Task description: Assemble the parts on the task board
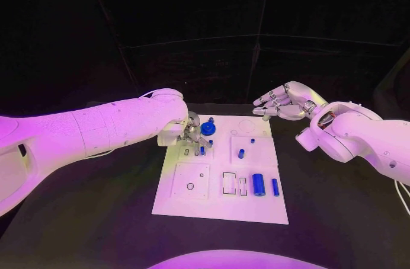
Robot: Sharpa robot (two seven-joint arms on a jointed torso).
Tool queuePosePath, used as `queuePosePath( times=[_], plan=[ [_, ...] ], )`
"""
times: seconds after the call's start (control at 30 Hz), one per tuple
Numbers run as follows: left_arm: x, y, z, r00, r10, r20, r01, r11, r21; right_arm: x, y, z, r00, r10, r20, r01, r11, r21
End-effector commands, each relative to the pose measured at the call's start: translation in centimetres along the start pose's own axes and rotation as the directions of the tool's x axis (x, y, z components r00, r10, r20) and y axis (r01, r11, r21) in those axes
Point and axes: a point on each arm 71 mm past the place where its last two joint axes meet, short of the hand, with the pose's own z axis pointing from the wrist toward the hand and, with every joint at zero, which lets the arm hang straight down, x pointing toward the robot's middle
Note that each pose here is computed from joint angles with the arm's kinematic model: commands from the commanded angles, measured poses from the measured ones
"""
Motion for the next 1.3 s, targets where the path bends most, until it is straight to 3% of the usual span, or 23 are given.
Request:
queuePosePath(
  times=[0.03,1.3],
  plan=[
    [0.0,-0.19,0.01,1.0,0.013,-0.006,-0.013,1.0,0.009,-0.02,0.11,0.11,1.0,0.003,0.001,-0.003,1.0,0.002],
    [0.2,-0.44,0.21,1.0,0.01,-0.011,-0.009,1.0,0.028,0.24,0.26,0.42,1.0,-0.023,0.0,0.023,1.0,-0.001]
  ],
)
